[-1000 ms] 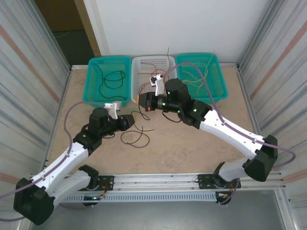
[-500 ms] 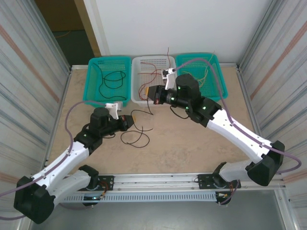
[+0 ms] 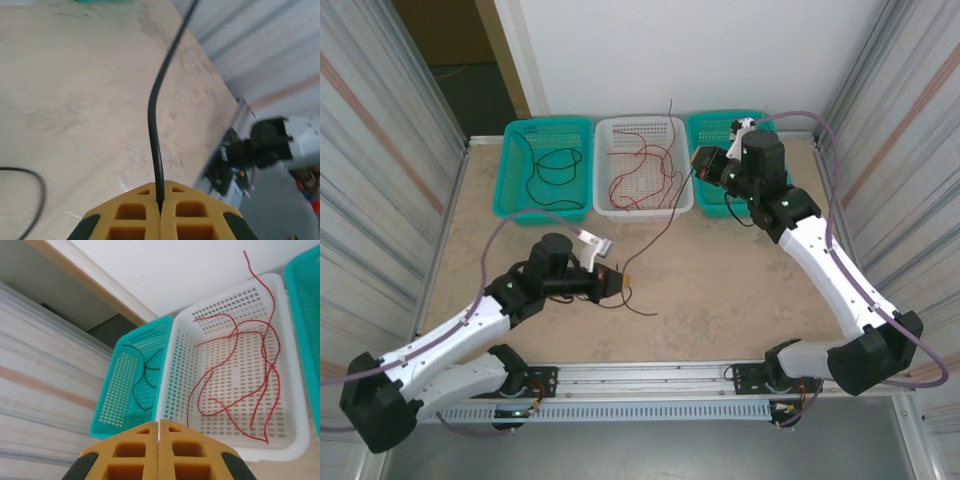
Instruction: Untangle the cables
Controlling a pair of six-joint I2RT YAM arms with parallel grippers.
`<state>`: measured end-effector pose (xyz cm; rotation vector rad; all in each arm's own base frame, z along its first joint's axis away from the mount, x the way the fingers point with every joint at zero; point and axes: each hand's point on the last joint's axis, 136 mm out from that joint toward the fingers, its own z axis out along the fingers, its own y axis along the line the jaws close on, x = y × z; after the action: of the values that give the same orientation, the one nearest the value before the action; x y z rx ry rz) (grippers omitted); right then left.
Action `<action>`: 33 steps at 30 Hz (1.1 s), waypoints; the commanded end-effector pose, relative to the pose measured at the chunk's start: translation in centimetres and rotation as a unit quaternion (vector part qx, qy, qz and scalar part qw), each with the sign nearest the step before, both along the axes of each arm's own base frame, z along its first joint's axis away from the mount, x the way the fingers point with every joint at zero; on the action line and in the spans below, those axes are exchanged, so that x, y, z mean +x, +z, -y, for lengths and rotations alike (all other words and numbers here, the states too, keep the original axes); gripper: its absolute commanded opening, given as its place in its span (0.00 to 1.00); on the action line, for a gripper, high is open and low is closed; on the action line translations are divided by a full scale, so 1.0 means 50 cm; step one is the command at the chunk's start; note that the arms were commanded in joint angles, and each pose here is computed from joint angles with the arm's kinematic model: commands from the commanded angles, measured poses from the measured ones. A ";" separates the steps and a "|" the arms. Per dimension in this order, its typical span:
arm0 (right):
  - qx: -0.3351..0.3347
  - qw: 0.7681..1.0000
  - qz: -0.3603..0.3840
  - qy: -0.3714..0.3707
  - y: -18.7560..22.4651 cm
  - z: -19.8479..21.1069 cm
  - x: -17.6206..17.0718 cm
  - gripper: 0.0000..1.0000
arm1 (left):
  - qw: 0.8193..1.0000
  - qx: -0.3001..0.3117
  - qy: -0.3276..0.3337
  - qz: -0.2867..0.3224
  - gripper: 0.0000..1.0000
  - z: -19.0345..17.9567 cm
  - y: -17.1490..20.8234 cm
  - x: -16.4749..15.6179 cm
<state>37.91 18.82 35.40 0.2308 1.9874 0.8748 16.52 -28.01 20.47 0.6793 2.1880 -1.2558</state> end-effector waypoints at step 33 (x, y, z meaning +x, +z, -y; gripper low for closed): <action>-0.043 0.993 -0.104 0.028 -0.171 0.024 -0.149 0.60 | 0.899 -0.070 0.428 0.068 0.00 -0.384 0.290 0.477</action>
<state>31.20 16.52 27.56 0.2330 2.2103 0.8049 39.04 -9.19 32.25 -0.2528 1.9557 -0.8378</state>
